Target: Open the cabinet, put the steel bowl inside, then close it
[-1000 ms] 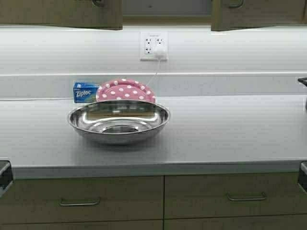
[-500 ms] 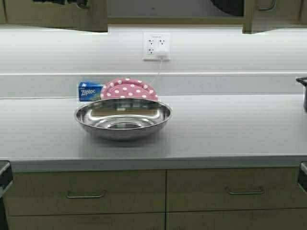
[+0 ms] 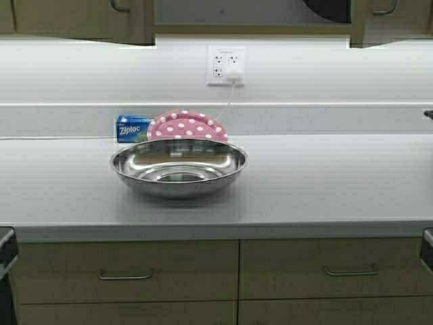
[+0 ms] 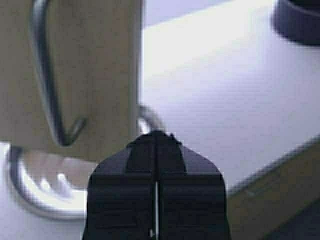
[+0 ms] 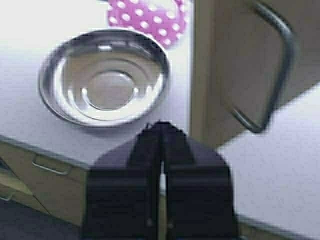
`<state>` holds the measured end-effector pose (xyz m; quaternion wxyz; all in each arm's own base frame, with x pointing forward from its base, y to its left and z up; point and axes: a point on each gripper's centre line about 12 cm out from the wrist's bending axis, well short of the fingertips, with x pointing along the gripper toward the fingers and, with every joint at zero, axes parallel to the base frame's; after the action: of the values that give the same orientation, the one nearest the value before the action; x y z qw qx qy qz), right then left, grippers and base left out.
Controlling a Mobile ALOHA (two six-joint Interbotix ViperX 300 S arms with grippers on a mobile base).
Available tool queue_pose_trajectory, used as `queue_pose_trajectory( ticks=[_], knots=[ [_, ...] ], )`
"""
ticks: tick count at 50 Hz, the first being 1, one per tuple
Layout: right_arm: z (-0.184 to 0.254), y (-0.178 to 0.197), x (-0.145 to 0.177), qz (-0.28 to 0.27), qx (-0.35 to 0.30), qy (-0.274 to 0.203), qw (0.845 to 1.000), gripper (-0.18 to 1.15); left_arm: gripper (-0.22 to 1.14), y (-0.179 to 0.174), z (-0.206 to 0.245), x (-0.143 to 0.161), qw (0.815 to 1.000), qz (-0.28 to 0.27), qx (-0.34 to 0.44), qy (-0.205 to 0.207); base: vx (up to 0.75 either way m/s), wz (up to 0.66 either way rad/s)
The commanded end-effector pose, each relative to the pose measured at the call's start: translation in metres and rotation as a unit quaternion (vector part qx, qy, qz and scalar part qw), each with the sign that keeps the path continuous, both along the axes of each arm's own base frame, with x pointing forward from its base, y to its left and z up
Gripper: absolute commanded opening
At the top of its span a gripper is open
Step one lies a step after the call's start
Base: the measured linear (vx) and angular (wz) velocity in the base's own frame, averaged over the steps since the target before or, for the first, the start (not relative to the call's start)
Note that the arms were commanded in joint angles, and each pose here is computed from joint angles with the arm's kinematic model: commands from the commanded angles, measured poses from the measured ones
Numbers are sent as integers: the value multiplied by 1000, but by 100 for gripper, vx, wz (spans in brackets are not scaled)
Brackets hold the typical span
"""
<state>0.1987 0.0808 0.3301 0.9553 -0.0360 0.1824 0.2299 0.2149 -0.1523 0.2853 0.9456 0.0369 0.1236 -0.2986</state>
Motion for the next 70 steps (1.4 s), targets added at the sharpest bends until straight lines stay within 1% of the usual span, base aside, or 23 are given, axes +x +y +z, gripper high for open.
queue_pose_trajectory(
  ticks=[1,3,7,12,18,25,31,39,47,52,63,70],
  knots=[
    [13,31,11,42,17,-33,998,9,3,-37,10,12,999,-33,-11,-18,0,0],
    [13,42,15,56,21,-38,997,11,2,-54,8,16,999,-45,-15,-24,0,0],
    [13,61,24,72,27,-47,996,9,3,-78,3,26,998,-54,-24,-36,0,0],
    [14,76,37,76,32,-51,995,7,3,-101,-7,40,997,-55,-32,-34,0,0],
    [14,88,56,74,28,-49,996,7,3,-120,-13,59,997,-47,-45,-30,0,0],
    [13,107,77,81,20,-39,996,7,3,-138,-14,83,997,-36,-55,-45,0,0],
    [6,118,95,80,13,-32,996,7,3,-149,-15,102,997,-29,-59,-48,0,0],
    [-3,131,116,78,1,-30,997,7,3,-150,-17,126,996,-8,-68,-51,0,0],
    [-18,129,133,63,-9,-17,998,7,3,-138,-24,149,996,18,-64,-51,0,0],
    [-25,124,140,54,-14,-10,998,7,3,-131,-30,158,997,30,-60,-47,0,0],
    [-33,100,145,27,-26,-2,999,7,3,-117,-38,162,997,45,-51,-39,0,0],
    [-35,74,140,4,-36,0,999,7,3,-103,-44,155,997,53,-42,-32,0,0]
  ],
)
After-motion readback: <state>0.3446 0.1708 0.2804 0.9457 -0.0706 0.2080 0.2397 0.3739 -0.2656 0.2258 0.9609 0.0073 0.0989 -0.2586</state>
